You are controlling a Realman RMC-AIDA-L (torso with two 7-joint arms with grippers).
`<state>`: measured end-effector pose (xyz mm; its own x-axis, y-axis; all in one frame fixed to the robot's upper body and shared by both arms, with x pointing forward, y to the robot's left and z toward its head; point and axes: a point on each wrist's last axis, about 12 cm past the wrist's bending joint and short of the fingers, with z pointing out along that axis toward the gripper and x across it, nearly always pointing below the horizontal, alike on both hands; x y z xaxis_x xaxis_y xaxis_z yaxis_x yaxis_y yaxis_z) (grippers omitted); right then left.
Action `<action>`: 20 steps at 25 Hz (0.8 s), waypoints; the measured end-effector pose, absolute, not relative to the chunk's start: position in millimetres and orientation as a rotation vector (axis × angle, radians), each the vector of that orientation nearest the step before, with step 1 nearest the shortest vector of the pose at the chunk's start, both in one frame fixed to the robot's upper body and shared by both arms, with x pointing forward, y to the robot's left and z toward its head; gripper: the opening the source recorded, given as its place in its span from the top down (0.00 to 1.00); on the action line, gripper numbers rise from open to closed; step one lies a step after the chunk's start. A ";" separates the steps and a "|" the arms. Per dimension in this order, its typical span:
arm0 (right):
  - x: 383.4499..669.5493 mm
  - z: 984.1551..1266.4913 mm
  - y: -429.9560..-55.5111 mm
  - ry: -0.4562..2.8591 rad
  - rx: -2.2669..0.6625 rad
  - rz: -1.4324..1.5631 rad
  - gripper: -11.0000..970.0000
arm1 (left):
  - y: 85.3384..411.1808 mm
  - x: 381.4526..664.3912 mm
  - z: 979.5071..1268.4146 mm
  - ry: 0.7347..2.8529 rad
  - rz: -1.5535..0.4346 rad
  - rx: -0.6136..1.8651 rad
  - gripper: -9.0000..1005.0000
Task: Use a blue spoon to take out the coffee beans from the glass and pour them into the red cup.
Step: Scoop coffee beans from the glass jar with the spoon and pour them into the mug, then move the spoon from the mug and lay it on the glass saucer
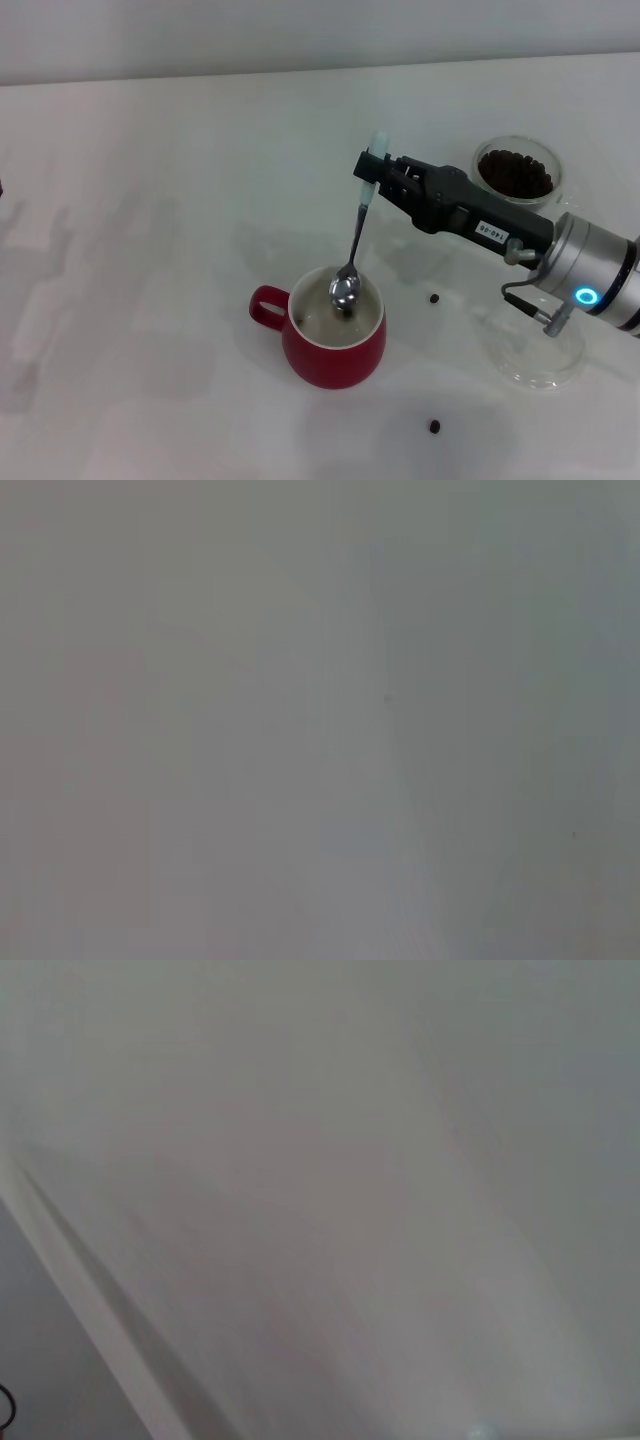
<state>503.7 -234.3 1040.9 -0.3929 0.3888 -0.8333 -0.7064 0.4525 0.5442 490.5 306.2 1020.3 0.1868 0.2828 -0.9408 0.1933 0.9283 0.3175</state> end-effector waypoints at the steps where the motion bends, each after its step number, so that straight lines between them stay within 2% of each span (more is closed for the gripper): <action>1: 503.2 1040.9 -234.7 1.570 -0.288 1.209 0.84 | 306.1 490.7 1020.3 1.393 0.065 0.409 0.44; 9: 499.8 1045.1 -244.6 1.536 -0.232 1.240 0.84 | 304.8 492.3 1021.2 1.389 0.065 0.405 0.44; 20: 472.6 1051.4 -301.2 1.467 -0.096 1.217 0.84 | 304.9 492.6 1021.4 1.389 0.068 0.397 0.44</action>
<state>472.6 -301.2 1051.4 -0.3280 0.5501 -0.7679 -0.6530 0.4554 0.6052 492.6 304.9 1021.4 0.1907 0.2775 -0.9416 0.1842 0.9321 0.3120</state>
